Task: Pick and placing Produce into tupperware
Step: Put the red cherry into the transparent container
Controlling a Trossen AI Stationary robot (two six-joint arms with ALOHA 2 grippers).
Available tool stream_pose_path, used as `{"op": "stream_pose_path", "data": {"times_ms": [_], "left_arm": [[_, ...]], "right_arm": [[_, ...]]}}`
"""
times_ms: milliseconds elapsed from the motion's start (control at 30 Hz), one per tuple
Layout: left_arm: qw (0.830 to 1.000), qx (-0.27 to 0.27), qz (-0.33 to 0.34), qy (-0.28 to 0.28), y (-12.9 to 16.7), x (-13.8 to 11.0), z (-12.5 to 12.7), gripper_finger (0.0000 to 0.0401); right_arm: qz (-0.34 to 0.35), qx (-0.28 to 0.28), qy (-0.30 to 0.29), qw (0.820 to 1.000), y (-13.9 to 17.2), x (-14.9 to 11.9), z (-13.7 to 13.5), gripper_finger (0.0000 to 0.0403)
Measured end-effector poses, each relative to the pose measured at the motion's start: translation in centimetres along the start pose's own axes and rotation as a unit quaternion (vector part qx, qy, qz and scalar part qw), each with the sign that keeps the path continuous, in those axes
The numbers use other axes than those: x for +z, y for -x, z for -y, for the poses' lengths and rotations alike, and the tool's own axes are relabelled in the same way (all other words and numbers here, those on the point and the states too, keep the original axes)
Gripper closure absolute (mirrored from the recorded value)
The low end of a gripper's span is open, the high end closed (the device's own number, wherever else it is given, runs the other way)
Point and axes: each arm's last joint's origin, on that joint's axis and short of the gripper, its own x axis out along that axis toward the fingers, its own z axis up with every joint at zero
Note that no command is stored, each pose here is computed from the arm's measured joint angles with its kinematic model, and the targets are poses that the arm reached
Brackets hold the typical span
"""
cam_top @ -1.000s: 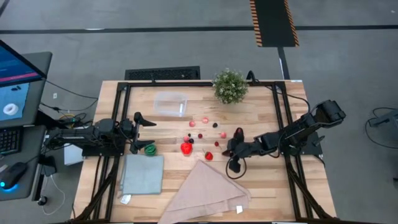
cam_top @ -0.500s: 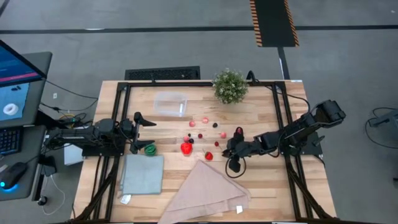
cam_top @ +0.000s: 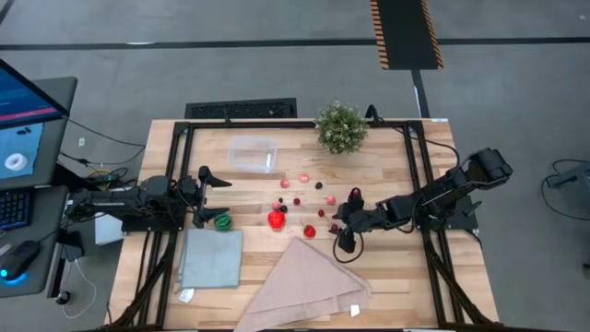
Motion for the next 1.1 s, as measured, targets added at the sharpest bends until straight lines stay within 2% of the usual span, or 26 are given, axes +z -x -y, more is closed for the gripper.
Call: {"op": "stream_pose_path", "data": {"times_ms": [133, 300, 367, 600, 900, 1100], "left_arm": [[1.0, 0.0, 0.0, 0.0, 0.0, 0.0, 0.0, 0.0019], [1.0, 0.0, 0.0, 0.0, 0.0, 0.0, 0.0, 0.0019], [1.0, 0.0, 0.0, 0.0, 0.0, 0.0, 0.0, 0.0019], [1.0, 0.0, 0.0, 0.0, 0.0, 0.0, 0.0, 0.0019], [1.0, 0.0, 0.0, 0.0, 0.0, 0.0, 0.0, 0.0019], [1.0, 0.0, 0.0, 0.0, 0.0, 0.0, 0.0, 0.0019]], "right_arm": [[0.004, -0.005, -0.001, 1.0, -0.1, 0.0, 0.0, 0.0139], [0.008, -0.001, -0.003, 1.0, -1.9, -0.5, -0.2, 0.0139], [-0.019, -0.012, 0.006, 1.0, -2.8, -1.1, -0.1, 0.0139], [-0.024, -0.011, 0.02, 0.999, -4.0, -0.5, -0.7, 0.0146], [-0.059, -0.017, 0.03, 0.998, -3.1, -0.2, -0.7, 0.0199], [-0.053, -0.015, 0.029, 0.998, -2.9, -0.1, -0.7, 0.0256]]}}
